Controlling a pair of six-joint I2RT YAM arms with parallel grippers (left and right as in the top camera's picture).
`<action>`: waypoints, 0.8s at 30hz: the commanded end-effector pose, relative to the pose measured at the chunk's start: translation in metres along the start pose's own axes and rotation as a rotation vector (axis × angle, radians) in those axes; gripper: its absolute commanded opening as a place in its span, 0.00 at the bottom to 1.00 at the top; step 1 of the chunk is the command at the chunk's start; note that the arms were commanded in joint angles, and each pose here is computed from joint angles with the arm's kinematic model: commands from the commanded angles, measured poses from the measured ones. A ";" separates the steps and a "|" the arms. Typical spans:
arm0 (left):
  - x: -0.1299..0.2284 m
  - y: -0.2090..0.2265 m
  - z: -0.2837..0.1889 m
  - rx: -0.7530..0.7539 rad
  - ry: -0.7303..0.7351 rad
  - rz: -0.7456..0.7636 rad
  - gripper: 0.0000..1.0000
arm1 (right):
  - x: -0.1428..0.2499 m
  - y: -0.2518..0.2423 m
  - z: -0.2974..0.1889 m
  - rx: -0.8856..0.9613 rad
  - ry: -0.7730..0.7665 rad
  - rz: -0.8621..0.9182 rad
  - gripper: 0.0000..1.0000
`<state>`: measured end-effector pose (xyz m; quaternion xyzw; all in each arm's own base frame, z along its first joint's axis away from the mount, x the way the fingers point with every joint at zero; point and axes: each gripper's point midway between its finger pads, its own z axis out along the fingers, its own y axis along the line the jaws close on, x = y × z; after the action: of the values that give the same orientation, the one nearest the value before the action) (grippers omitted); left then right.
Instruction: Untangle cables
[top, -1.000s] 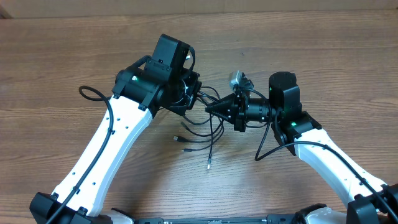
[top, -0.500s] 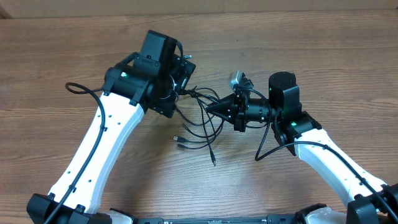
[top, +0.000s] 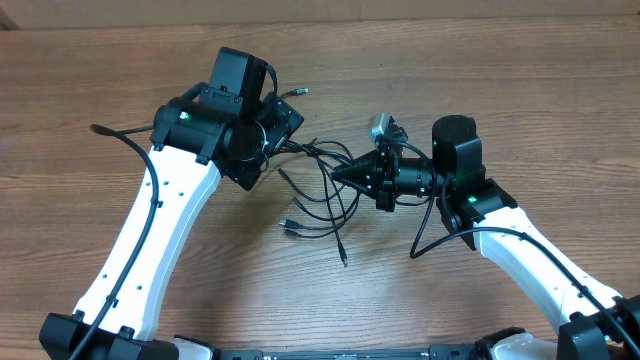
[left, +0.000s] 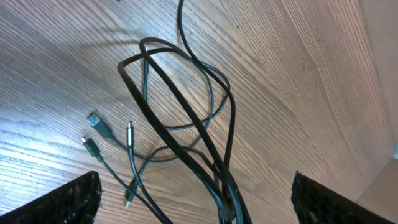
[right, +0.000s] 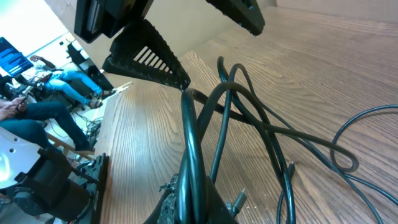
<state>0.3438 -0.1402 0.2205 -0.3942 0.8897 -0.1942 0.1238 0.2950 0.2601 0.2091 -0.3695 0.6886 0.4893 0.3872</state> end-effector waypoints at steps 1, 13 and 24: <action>-0.005 -0.006 -0.010 0.027 -0.029 0.051 1.00 | -0.006 0.007 0.000 -0.036 -0.012 -0.022 0.04; -0.010 -0.006 -0.010 0.023 -0.058 0.051 1.00 | -0.020 0.039 -0.004 -0.214 -0.055 -0.131 0.04; -0.010 -0.006 -0.008 0.018 -0.056 0.050 0.93 | -0.020 0.045 -0.006 -0.250 -0.058 -0.146 0.04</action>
<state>0.3467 -0.1369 0.2209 -0.3854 0.8933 -0.1864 0.1365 0.2675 0.2674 0.2408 -0.4384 0.5962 0.5452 0.3938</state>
